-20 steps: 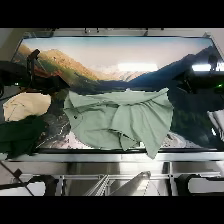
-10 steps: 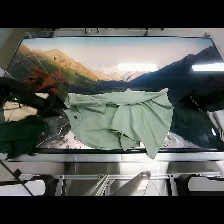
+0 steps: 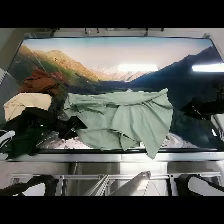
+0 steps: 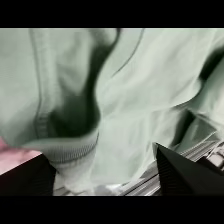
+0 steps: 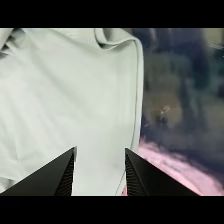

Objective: Fold the shirts.

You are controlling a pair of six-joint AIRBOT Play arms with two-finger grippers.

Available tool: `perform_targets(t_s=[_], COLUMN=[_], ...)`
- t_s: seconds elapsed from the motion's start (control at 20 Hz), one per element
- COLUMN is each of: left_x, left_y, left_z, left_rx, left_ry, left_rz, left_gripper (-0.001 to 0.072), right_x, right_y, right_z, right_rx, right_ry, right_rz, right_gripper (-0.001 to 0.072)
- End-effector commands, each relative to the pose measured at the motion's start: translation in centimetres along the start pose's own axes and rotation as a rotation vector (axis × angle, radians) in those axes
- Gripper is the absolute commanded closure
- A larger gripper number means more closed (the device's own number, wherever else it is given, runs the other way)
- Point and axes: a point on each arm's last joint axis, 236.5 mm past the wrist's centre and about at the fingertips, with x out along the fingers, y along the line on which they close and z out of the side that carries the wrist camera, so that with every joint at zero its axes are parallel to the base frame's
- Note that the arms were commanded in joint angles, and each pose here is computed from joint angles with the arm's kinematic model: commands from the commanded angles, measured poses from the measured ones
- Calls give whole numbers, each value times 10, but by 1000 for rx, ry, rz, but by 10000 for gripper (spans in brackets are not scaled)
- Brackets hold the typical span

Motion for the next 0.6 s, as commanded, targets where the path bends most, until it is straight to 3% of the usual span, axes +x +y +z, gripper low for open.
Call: perform_targets(t_s=[0.0,0.05,0.1,0.15,0.25,0.55], left_x=[23,22,18,13,0,-38], left_y=[6,2,-4,-10,-18,-23], left_z=[12,16,20,23,27,41], left_rx=[12,26,40,61,92,83], left_ry=[-42,-48,-56,-66,-87,-178], left_rz=[50,48,41,36,20,-25], left_gripper=[351,605,691,692,692,692], right_x=[-11,-11,-11,-8,5,73], right_y=[9,6,0,-8,-19,-16], right_z=[-18,-31,-48,-67,-106,-203], right_rx=[62,124,204,265,313,447], right_ry=[-25,-15,5,26,78,241], right_rz=[-2,-21,-55,-91,-115,-2], right_gripper=[358,358,351,301,84,73])
